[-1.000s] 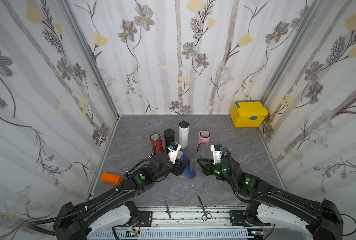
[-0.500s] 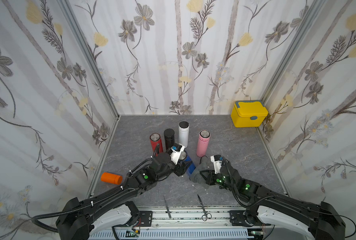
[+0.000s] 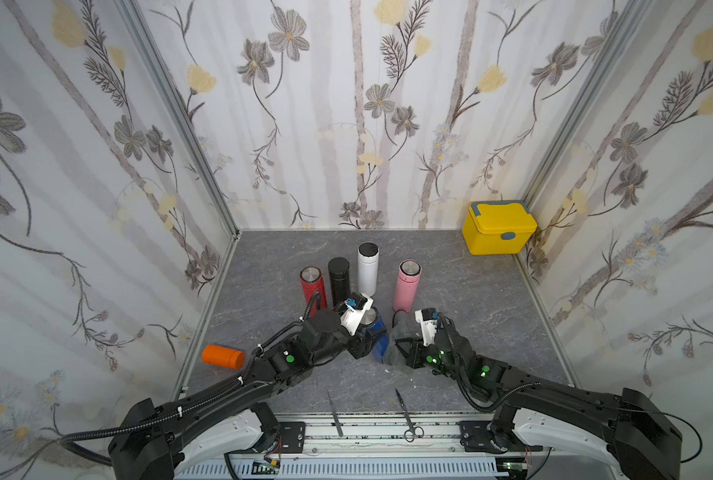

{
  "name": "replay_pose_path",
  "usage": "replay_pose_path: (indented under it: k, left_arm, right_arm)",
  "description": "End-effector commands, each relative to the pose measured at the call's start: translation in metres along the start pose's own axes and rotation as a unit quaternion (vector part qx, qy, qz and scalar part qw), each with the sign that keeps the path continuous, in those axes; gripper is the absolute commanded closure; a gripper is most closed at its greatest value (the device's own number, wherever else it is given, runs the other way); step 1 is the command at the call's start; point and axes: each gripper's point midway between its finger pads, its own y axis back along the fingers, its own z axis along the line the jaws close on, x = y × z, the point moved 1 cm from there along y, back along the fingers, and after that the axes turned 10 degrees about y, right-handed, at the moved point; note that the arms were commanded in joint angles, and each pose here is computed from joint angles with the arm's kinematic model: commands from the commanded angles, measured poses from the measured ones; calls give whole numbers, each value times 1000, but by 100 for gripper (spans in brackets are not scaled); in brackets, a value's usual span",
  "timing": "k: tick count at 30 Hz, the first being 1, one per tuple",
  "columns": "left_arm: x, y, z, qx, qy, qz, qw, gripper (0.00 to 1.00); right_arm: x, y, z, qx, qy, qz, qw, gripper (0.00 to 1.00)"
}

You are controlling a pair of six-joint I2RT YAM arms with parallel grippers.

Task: Wipe the surface of the thermos
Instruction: Wipe the dirt from the surface of the thermos.

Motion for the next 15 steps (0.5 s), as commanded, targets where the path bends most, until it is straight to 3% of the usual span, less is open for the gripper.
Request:
replay_pose_path:
  k: [1, 6, 12, 15]
  left_arm:
    - [-34, 6, -27, 58, -25, -58, 996, 100]
    - [-26, 3, -23, 43, -46, -38, 997, 100]
    - [-22, 2, -20, 22, -55, -38, 998, 100]
    - [-26, 5, -22, 26, -49, -54, 997, 100]
  right_arm:
    - [-13, 11, -1, 21, 9, -19, 1000, 100]
    - [-79, 53, 38, -17, 49, -113, 992, 100]
    - [-147, 90, 92, -58, 98, -172, 979, 100]
    - [-149, 79, 101, -77, 96, -166, 978, 100]
